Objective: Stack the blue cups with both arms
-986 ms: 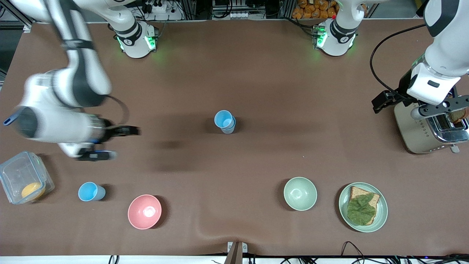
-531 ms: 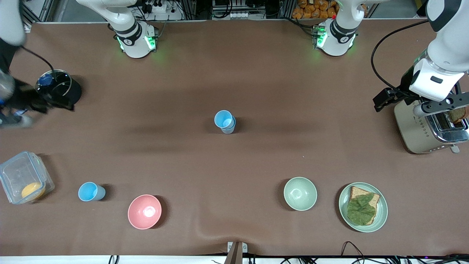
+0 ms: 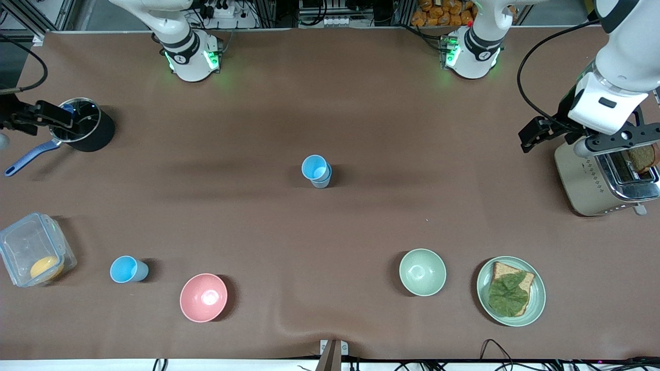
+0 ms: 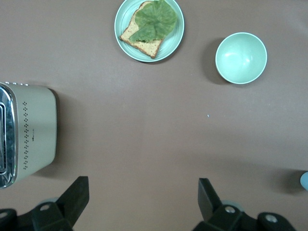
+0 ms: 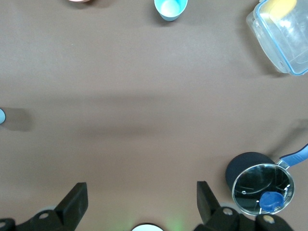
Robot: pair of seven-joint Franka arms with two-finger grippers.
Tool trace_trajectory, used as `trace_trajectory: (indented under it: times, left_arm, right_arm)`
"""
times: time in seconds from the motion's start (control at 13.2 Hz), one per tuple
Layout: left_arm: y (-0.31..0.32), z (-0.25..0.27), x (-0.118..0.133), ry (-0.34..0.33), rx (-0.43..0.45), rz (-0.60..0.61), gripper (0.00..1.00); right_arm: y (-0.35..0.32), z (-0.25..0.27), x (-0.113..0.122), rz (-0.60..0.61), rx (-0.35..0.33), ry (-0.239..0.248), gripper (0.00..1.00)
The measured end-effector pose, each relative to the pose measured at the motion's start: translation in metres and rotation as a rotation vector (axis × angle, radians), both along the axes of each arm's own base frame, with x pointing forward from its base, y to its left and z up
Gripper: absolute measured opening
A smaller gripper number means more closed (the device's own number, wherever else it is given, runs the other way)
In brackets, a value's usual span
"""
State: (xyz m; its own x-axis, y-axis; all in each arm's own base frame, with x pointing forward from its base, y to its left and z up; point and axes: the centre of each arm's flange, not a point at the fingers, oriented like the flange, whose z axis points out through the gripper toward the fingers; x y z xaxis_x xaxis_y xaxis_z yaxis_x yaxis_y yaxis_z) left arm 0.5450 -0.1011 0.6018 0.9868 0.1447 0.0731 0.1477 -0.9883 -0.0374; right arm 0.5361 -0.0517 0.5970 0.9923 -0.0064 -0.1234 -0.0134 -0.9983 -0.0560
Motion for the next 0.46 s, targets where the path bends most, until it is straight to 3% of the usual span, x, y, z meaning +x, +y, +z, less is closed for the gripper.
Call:
trace_trajectory:
  times: [0.46]
  left_arm:
    - [0.018,0.029,-0.003,0.052,-0.08,-0.018,1.0]
  right_arm:
    - [0.009,0.001,0.001,-0.032,-0.008,0.001,1.0]
